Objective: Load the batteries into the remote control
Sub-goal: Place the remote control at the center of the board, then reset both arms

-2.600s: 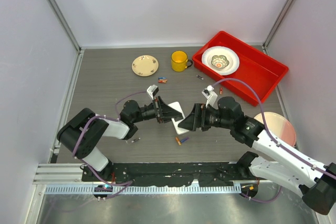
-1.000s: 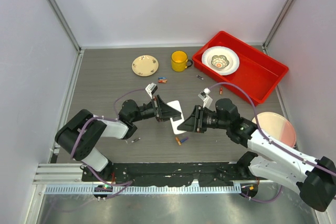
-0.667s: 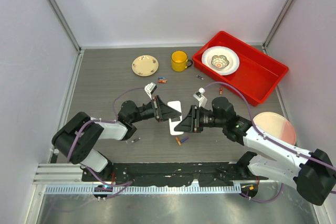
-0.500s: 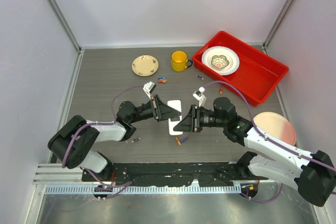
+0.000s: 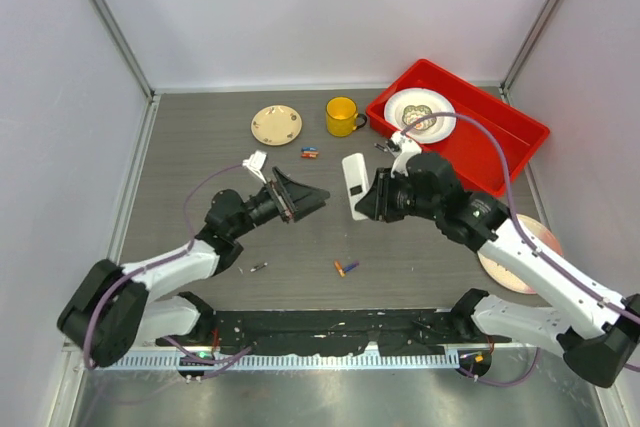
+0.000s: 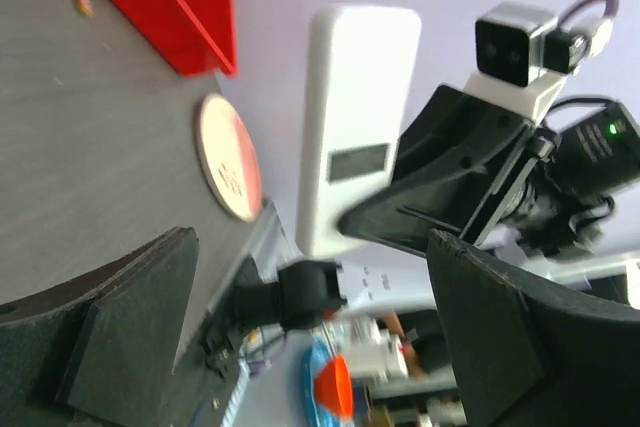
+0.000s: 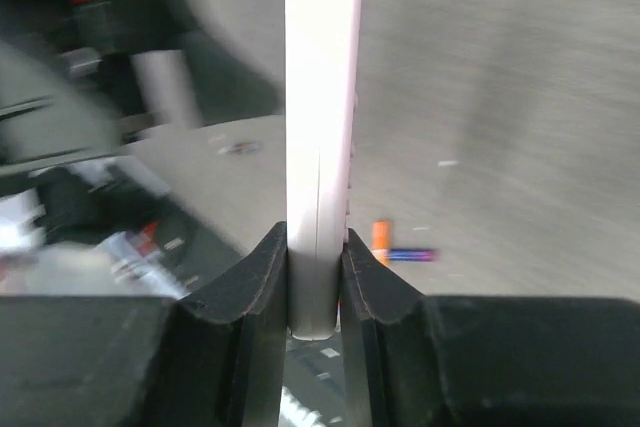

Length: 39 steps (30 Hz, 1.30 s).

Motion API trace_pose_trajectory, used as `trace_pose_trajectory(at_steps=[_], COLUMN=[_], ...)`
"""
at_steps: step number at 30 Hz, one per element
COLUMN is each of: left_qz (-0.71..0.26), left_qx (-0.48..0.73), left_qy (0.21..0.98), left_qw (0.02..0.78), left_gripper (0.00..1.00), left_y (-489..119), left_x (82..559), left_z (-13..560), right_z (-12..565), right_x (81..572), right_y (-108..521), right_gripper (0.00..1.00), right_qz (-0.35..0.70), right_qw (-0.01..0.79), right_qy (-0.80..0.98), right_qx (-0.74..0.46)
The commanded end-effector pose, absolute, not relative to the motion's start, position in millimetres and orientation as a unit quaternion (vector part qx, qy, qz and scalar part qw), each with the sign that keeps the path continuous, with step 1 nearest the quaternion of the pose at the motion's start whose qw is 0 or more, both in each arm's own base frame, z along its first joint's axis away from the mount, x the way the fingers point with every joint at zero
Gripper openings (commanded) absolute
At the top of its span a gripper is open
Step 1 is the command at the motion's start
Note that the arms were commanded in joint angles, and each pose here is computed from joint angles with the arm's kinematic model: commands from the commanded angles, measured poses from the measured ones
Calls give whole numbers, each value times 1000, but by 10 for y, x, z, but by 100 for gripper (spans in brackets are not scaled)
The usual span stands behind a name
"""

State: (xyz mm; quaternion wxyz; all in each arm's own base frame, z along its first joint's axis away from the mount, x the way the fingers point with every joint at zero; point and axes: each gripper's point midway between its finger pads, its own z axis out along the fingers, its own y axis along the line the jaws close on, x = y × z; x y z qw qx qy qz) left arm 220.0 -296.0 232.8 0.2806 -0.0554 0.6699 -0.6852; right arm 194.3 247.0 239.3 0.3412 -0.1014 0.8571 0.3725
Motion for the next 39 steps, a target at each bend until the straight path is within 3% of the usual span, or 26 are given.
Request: trace_pose_trajectory(at_steps=[1, 3, 6, 18, 20, 21, 26, 27, 29, 33, 34, 39], left_qz=[-582, -516, -464, -428, -427, -426, -421, -417, -408, -372, -347, -241], left_qx=[-133, -160, -176, -195, -194, -194, -182, -183, -185, -192, -201, -211], left_qy=[706, 731, 750, 749, 746, 748, 758, 761, 768, 783, 791, 833], left_qw=[380, 416, 437, 467, 472, 470, 464, 462, 458, 459, 461, 450], left_gripper=[100, 100, 100, 96, 99, 100, 100, 100, 100, 100, 100, 100], left_y=[-2551, -2291, -2052, -1628, -1601, -1600, -1616, -1613, -1600, -1514, -1451, -1219], left_x=[2516, 2538, 2476, 2148, 2124, 2117, 2089, 2095, 2096, 2128, 2165, 2228], left_z=[2279, 2205, 2056, 1935, 1938, 1915, 1880, 1861, 1823, 1769, 1713, 1578], right_z=[1797, 1564, 1330, 552, 377, 335, 193, 235, 292, 786, 1165, 1801], right_x=[2379, 2542, 2713, 3073, 3006, 3002, 2863, 2855, 2845, 2871, 2883, 2683], right_y=[1538, 1227, 1215, 1703, 1817, 1866, 2152, 2191, 2261, 2341, 2344, 2160], right_gripper=[1, 1, 1, 3, 13, 26, 52, 66, 82, 86, 86, 86], right_qz=[32, -127, -201, -268, -252, -241, -182, -171, -150, -91, -53, 78], right_qw=[346, 318, 295, 212, 189, 184, 171, 177, 187, 255, 304, 439], right_qy=[935, 936, 929, 918, 923, 926, 937, 939, 943, 944, 938, 891], right_qx=[-76, -82, -100, -199, -220, -225, -242, -241, -232, -187, -159, -90])
